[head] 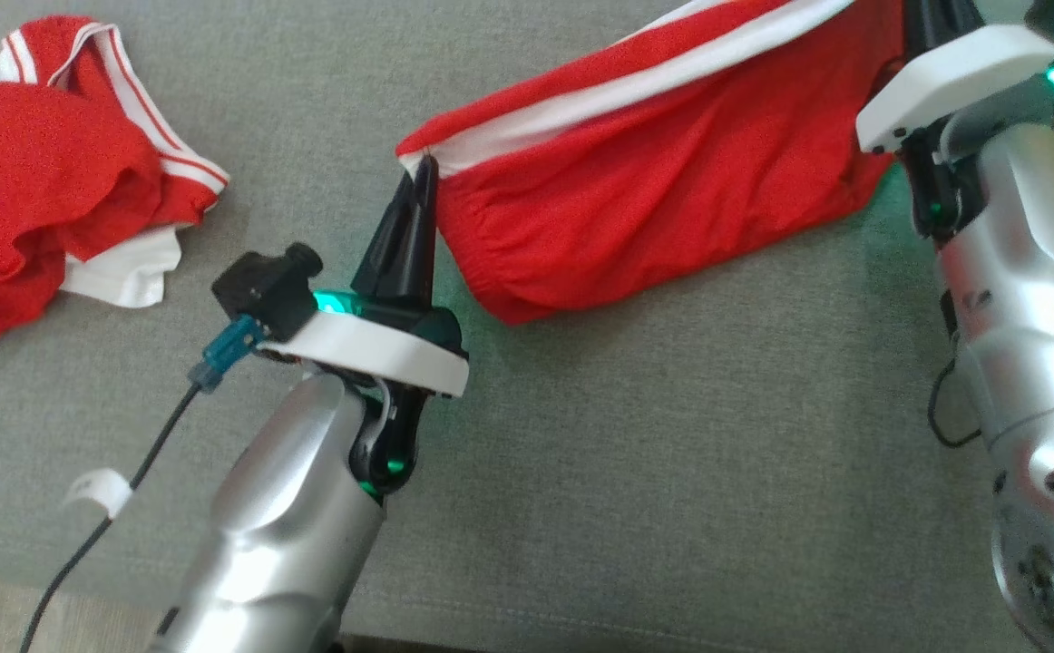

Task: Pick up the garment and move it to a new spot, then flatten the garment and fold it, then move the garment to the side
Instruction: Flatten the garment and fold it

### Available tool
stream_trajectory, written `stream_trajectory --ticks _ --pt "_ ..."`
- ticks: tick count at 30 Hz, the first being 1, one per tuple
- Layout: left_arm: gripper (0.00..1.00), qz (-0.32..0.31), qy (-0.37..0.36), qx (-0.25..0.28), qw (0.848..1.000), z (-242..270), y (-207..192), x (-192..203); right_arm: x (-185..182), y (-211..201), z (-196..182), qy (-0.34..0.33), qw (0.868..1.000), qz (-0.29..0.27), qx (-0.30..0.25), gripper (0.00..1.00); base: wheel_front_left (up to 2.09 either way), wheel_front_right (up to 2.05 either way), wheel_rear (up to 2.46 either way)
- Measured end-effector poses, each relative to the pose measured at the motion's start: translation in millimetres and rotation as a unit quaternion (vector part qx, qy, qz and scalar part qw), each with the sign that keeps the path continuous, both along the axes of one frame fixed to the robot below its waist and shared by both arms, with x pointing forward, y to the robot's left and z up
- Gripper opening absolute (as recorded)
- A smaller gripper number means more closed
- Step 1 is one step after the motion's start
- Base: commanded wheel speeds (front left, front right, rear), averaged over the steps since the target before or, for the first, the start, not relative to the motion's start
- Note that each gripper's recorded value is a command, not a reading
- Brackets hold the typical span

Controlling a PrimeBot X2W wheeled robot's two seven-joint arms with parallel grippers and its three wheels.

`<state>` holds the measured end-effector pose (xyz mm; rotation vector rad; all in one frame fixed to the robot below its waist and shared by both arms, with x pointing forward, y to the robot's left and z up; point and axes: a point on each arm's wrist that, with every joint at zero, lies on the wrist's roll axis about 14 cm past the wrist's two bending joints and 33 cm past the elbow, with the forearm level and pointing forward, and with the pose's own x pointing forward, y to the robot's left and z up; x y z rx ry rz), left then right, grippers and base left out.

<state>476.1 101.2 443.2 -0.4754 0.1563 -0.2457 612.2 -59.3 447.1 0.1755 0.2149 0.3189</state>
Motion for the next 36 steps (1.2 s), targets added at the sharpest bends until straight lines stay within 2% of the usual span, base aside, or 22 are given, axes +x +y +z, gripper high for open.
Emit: stream_trajectory --ticks 3,4,5,6,16,21,26,27,28,31,36 --pt "0.00 0.006 0.004 0.003 1.000 -4 5 6 8 0 -9 0.005 1.000 -0.003 -0.011 0.00 0.00 0.00 0.00" --pt "0.17 0.008 0.008 0.003 1.000 -6 7 7 10 0 -10 0.004 1.000 -0.004 -0.015 0.46 0.00 0.00 0.00" --pt "0.53 0.009 0.011 0.002 1.000 -8 7 8 12 0 -12 0.003 1.000 -0.002 -0.022 1.00 0.00 0.00 0.00" --pt "1.00 0.010 0.015 0.000 1.000 -10 8 8 12 -1 -14 0.003 1.000 -0.002 -0.027 1.00 0.00 0.00 0.00" --pt "1.00 0.053 0.055 0.026 0.997 -35 24 -4 -1 -26 -35 0.014 0.995 -0.001 -0.096 1.00 0.00 0.00 0.00" --pt "1.00 0.071 0.080 0.046 0.993 -51 33 -24 -36 -34 -82 0.082 0.988 0.012 -0.128 1.00 0.00 0.00 0.00" --pt "1.00 0.083 0.086 0.048 0.992 -54 39 -32 -39 -28 -89 0.107 0.985 0.024 -0.135 1.00 0.00 0.00 0.00" --pt "1.00 0.083 0.084 0.051 0.992 -53 40 -33 -39 -27 -89 0.113 0.984 0.025 -0.135 0.36 0.00 0.00 0.00" --pt "1.00 0.084 0.084 0.056 0.991 -53 41 -34 -40 -25 -89 0.118 0.984 0.025 -0.131 0.00 0.00 0.00 0.00" --pt "1.00 0.093 0.080 0.066 0.990 -49 46 -37 -44 -17 -85 0.121 0.986 0.023 -0.111 0.00 0.00 0.00 0.00" --pt "1.00 0.099 0.071 0.076 0.990 -42 49 -43 -61 -28 -81 0.112 0.989 0.003 -0.094 0.00 0.00 0.00 0.00"
